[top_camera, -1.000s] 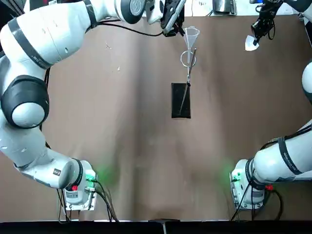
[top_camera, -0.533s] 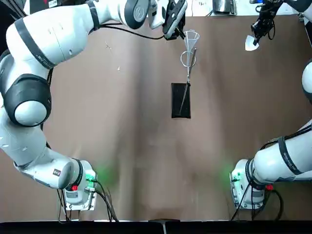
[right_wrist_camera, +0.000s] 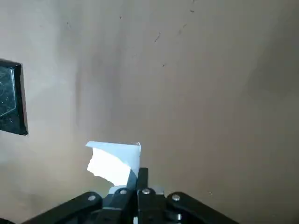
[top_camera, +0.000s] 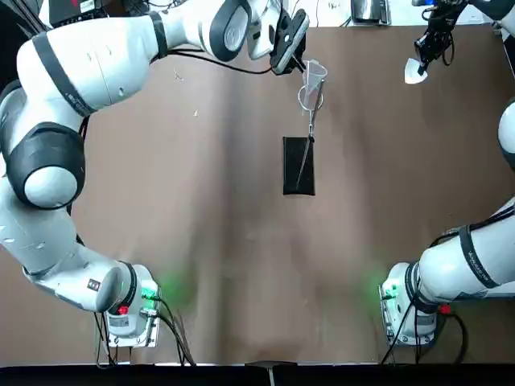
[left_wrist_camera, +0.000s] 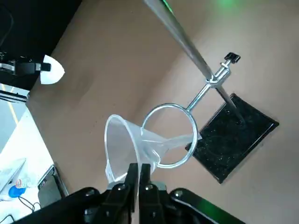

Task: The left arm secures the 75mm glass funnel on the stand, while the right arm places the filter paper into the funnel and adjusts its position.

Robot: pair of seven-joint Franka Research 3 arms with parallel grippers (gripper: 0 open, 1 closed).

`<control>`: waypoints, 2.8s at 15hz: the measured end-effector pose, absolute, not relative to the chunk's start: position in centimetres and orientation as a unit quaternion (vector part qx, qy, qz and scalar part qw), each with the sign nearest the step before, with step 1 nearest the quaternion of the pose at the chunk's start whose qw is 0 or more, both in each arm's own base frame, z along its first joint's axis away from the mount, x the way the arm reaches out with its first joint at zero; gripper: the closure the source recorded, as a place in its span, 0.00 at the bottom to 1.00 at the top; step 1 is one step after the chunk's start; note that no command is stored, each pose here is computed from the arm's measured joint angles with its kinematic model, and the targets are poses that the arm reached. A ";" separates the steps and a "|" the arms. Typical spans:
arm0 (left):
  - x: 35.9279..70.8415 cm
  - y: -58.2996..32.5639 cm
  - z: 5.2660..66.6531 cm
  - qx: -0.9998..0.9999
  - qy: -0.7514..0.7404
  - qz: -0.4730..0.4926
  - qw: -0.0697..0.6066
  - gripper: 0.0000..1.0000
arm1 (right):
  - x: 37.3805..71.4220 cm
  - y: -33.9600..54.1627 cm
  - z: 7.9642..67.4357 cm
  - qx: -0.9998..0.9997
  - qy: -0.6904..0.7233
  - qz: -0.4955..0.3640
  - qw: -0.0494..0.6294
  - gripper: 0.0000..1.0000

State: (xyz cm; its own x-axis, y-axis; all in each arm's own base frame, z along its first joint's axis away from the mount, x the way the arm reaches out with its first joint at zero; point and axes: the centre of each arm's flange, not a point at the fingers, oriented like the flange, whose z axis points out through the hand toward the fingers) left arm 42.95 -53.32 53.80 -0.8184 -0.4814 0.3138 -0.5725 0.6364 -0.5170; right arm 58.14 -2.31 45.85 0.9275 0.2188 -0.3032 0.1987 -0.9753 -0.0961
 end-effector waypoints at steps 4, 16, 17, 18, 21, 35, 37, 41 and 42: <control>42.7 -53.4 52.2 0.296 -0.900 0.311 0.070 0.93 | 58.1 -2.3 45.8 -0.981 -0.107 0.158 0.032 0.99; 41.9 -53.8 50.7 0.304 -0.896 0.315 0.069 0.82 | 54.6 12.9 50.4 -0.980 -0.028 0.189 0.046 0.99; 41.8 -53.8 50.7 0.304 -0.896 0.315 0.069 0.74 | 54.0 14.4 51.6 -0.981 -0.016 0.188 0.051 0.99; 41.8 -53.8 50.7 0.304 -0.896 0.315 0.069 0.65 | 53.4 15.9 52.9 -0.981 -0.006 0.188 0.055 0.99; 41.9 -53.7 50.6 0.304 -0.896 0.314 0.069 0.37 | 51.9 19.5 55.5 -0.979 0.007 0.191 0.062 0.99; 48.2 -44.8 51.1 0.526 -0.814 0.197 0.149 0.00 | 47.0 33.2 54.7 -0.978 0.014 0.197 0.070 0.99; 49.3 -43.1 51.7 0.579 -0.779 0.177 0.163 0.00 | 47.6 33.8 53.1 -0.977 0.018 0.202 0.066 0.99; 51.8 -39.3 52.1 0.661 -0.715 0.149 0.176 0.00 | 49.2 34.0 50.0 -0.971 0.035 0.223 0.079 0.99; 52.1 -38.7 52.2 0.681 -0.696 0.141 0.178 0.00 | 49.5 33.9 49.5 -0.970 0.038 0.227 0.079 0.99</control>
State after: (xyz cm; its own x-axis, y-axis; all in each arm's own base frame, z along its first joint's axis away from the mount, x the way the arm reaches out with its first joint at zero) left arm 52.12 -38.66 52.22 -0.0082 -0.8978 0.4404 -0.9984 0.0320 0.0468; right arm 49.49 33.94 49.53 0.8943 -0.0380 -0.4458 -0.1095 -0.9847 -0.1359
